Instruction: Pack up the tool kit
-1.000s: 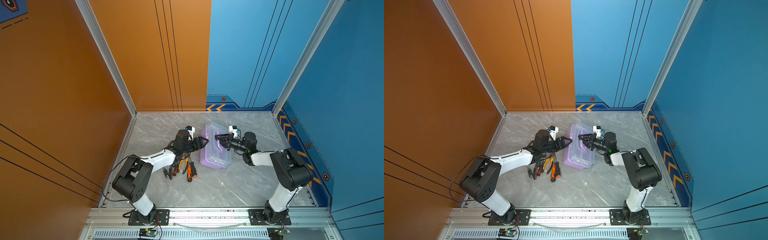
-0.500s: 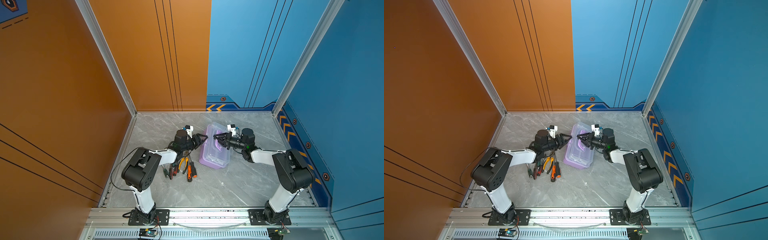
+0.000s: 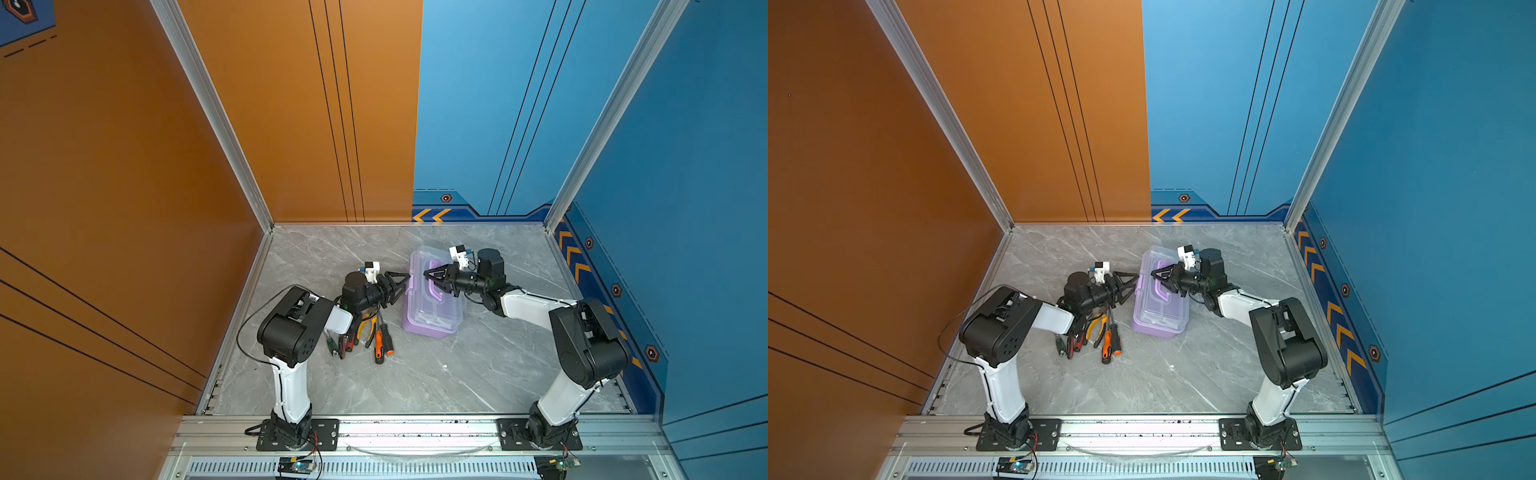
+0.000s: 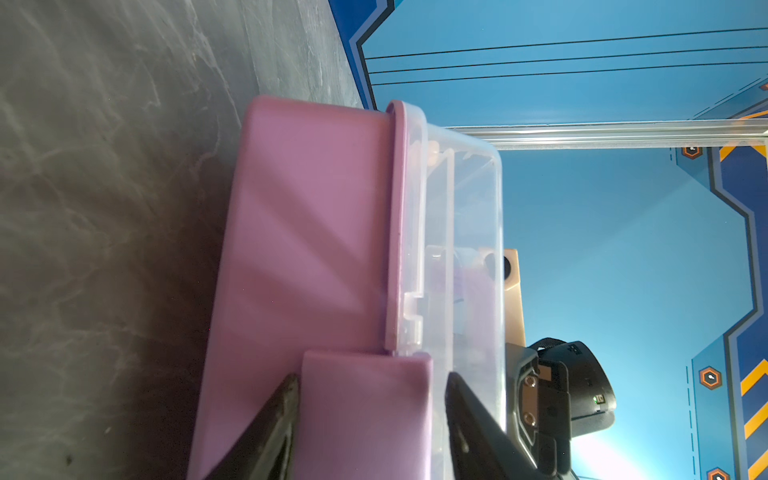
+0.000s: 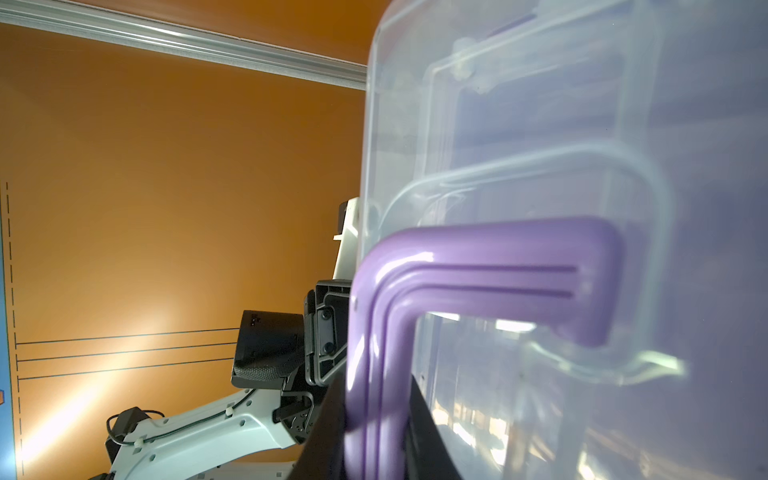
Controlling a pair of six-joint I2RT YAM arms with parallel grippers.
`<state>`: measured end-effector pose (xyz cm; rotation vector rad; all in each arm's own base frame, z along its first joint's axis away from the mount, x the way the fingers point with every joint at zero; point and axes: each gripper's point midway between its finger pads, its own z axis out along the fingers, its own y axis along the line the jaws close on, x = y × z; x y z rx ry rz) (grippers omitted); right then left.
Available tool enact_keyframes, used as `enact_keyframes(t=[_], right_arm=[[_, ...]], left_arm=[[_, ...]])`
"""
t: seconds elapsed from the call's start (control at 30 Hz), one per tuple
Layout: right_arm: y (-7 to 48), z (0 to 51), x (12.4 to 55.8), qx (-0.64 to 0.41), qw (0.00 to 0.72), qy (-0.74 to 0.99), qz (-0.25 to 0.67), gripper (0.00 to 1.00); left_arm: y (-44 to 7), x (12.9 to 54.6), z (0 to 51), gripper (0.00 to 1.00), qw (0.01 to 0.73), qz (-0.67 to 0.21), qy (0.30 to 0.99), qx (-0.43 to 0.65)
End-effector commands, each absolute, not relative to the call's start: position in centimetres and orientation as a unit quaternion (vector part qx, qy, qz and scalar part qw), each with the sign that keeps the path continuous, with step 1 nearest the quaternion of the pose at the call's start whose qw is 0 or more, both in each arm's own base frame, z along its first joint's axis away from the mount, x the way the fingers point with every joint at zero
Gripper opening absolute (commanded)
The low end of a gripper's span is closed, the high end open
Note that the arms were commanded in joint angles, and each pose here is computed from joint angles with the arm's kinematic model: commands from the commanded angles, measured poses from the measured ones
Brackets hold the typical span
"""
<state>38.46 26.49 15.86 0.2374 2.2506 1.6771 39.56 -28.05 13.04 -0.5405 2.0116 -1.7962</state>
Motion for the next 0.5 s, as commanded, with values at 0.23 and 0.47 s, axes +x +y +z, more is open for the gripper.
enact_keyframes(t=[0.23,0.47], right_arm=[[24.5,1.9,35.4,0.128,0.074,0.867,0.476,0.00],[24.5,1.5,35.6,0.131,0.078,0.869,0.471,0.00]], left_arm=[[-27.7,35.2,25.5,0.56,0.245,-0.739,0.627,-0.040],[-26.9,35.1,24.3,0.55,0.242,-0.732,0.634,-0.056]])
